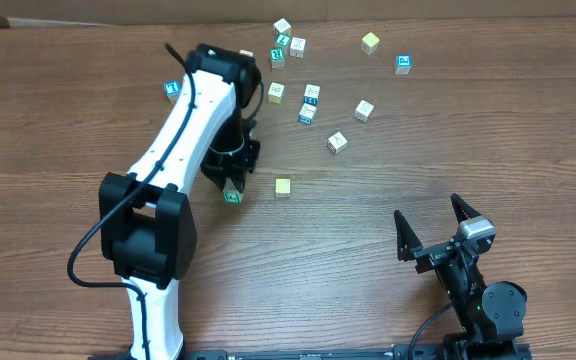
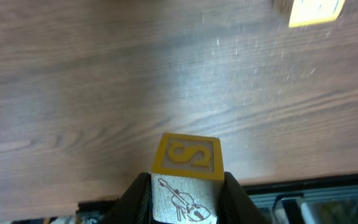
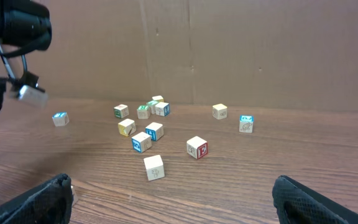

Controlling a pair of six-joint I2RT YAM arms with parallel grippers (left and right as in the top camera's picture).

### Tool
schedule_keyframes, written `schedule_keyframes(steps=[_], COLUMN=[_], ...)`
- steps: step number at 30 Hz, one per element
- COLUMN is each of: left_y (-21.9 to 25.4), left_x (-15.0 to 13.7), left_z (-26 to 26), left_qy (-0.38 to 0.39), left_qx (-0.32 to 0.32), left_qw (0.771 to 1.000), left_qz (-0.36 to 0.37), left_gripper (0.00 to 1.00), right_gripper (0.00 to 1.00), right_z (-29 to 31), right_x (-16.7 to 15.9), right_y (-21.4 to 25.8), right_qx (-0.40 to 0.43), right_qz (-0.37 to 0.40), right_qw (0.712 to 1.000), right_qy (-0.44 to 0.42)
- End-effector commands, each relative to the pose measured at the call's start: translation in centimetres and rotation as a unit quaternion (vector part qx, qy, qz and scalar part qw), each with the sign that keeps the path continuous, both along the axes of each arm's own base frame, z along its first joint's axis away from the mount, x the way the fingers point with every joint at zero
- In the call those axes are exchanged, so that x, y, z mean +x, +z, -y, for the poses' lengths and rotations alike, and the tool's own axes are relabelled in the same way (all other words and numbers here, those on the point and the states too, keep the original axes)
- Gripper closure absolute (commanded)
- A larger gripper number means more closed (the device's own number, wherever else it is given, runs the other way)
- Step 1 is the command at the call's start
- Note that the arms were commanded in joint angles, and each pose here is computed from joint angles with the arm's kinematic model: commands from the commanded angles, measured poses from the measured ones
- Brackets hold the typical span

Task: Form a circle
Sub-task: 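Grasp the 'S' violin block with the left gripper and lift, then carry the 'S' block toward the placed 'G' block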

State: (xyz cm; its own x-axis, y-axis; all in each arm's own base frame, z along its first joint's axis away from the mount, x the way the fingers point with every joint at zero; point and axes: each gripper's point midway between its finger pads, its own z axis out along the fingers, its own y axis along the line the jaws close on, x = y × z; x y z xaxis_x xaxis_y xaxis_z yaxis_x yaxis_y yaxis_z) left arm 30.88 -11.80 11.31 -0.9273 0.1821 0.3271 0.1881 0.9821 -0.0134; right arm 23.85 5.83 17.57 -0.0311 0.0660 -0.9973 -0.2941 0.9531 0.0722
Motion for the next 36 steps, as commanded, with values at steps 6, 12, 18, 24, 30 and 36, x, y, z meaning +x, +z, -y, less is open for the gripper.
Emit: schedule_keyframes(steps=[6, 12, 18, 24, 30, 36], left_y=[3.4, 4.0, 0.8, -3.0, -5.7, -7.7], left_x=[-3.9, -4.2, -4.7, -4.8, -4.9, -4.8], left_z=[-0.8, -0.5, -0.4, 0.2, 0.4, 0.8], left_qy=[0.004, 0.024, 0.032, 0.018, 0.004, -0.049], left_qx=[0.019, -0.015, -0.011, -0.016, -0.029, -0.046], left_qw=[0.997, 0.986, 0.987, 0.986, 0.984, 0.979], left_qz=[0.079, 0.164, 0.157, 0.165, 0.175, 0.192], left_gripper=[0.79, 0.79, 0.82, 0.83, 0.85, 0.84], right_gripper=[0.00, 0.00, 0.00, 0.00, 0.00, 0.00], right_z=[-0.1, -0.1, -0.1, -0.1, -0.1, -0.1], right_x=[0.0, 0.0, 0.0, 0.0, 0.0, 0.0], right_y=[-0.2, -0.2, -0.2, -0.2, -0.2, -0.2], right_qx=[-0.001, 0.000, -0.001, -0.001, -0.001, -0.001], right_qz=[0.002, 0.002, 0.003, 0.003, 0.003, 0.003], right_qw=[1.000, 1.000, 1.000, 1.000, 1.000, 1.000], right_qy=[0.002, 0.002, 0.002, 0.002, 0.002, 0.002])
